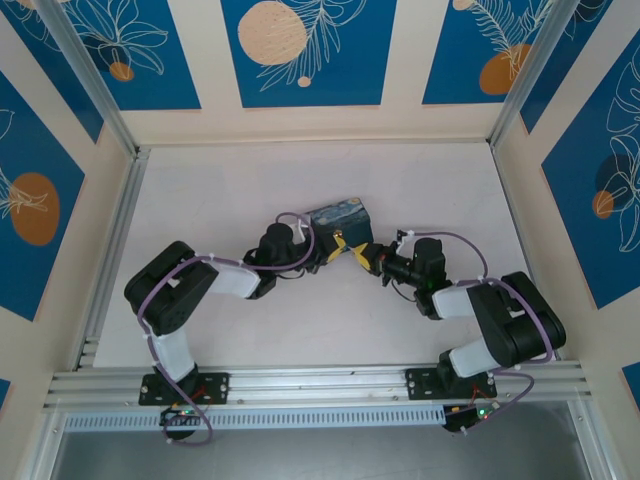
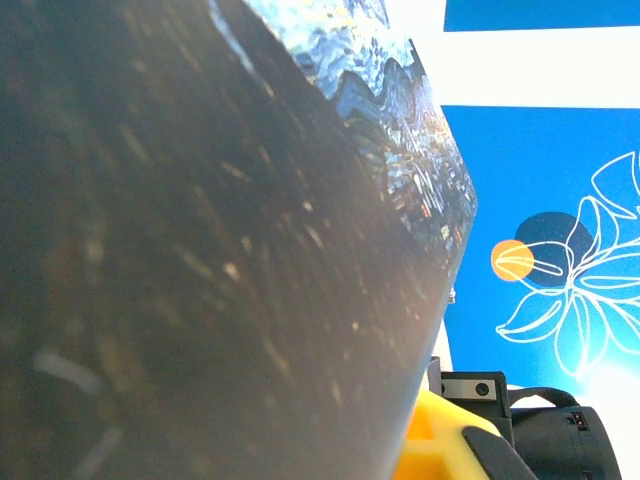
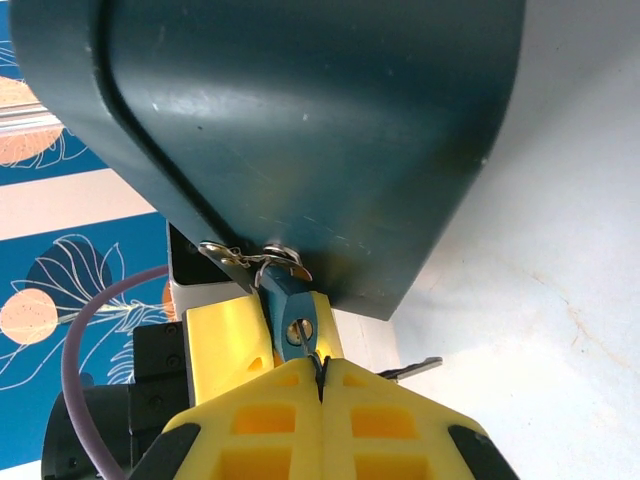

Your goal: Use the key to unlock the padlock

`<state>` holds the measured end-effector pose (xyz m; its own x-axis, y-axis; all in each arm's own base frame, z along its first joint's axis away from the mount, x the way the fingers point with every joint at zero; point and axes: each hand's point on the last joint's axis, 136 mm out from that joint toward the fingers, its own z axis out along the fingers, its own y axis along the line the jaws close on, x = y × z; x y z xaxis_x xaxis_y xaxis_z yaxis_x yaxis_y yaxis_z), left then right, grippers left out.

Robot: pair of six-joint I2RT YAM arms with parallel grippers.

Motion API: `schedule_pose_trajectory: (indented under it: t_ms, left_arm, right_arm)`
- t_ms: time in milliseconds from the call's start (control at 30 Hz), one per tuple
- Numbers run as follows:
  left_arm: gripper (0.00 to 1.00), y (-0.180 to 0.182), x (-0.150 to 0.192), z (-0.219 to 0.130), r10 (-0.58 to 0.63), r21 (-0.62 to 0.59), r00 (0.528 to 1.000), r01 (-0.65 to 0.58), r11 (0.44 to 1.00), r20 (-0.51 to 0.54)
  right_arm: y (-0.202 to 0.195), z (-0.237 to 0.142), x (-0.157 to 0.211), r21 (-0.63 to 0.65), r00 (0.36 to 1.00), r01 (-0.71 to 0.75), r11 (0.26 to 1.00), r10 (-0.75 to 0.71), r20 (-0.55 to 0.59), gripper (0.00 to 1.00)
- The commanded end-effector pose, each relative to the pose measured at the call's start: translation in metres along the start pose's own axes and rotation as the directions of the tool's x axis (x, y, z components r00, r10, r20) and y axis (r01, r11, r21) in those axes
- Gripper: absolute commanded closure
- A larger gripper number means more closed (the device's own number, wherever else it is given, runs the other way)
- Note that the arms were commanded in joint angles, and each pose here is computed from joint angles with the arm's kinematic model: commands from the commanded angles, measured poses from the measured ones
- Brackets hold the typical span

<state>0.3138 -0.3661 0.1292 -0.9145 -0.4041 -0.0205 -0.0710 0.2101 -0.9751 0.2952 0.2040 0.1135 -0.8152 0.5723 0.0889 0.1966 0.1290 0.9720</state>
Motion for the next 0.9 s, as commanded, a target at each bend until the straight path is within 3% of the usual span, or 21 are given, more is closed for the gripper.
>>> schedule_pose_trajectory:
  t_ms: [0, 400, 867]
  left_arm:
    - [1.00, -0.027, 0.001, -0.003, 0.009, 0.084, 1.000, -0.007, 0.996, -0.018]
    - [1.00, -0.038, 0.004, -0.005, 0.014, 0.113, 0.999, -0.010, 0.994, -0.036]
    - [1.00, -0.042, 0.006, -0.005, 0.015, 0.119, 0.999, -0.009, 0.993, -0.050]
  right_arm:
    - [0.008, 0.007, -0.001, -0.033, 0.999, 0.044, 0.998, -0.044, -0.010, 1.00]
    - [0.012, 0.014, -0.008, -0.088, 0.993, 0.105, 0.991, -0.109, -0.051, 1.00]
    - [0.035, 0.024, -0.002, -0.127, 0.942, 0.306, 0.943, -0.319, -0.103, 1.00]
